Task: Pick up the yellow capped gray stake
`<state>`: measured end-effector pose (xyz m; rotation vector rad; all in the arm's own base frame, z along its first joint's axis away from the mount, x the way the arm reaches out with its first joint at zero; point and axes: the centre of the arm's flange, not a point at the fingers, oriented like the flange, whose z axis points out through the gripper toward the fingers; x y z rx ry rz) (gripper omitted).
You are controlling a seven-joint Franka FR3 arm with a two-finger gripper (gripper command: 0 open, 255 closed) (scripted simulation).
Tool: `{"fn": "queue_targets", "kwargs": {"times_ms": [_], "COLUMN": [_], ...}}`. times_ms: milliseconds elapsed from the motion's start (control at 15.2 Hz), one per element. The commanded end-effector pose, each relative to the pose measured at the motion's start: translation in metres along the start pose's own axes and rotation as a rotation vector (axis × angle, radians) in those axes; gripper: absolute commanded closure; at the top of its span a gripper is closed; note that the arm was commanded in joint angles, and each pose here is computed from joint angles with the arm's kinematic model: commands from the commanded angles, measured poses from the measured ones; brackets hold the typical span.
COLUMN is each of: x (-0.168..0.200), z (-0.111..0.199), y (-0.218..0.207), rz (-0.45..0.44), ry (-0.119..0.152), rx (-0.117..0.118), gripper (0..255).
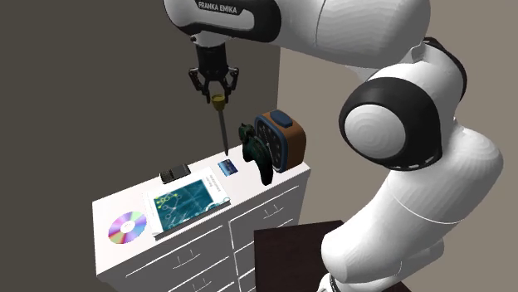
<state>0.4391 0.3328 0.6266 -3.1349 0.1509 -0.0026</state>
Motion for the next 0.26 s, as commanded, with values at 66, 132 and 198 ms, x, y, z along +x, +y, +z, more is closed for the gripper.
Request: {"fn": "queue_targets", "kwargs": {"times_ms": [66,132,198], "x": [0.0004,0.0004,0.0004], "z": [-0.0157,-0.0164,-0.0165], "y": [0.0007,0.0007,0.0007], "rz": [0.000,0.000,0.000], "ry": [0.000,0.000,0.000], "rx": [0.000,0.000,0.000], "gripper": [255,255,255]}}
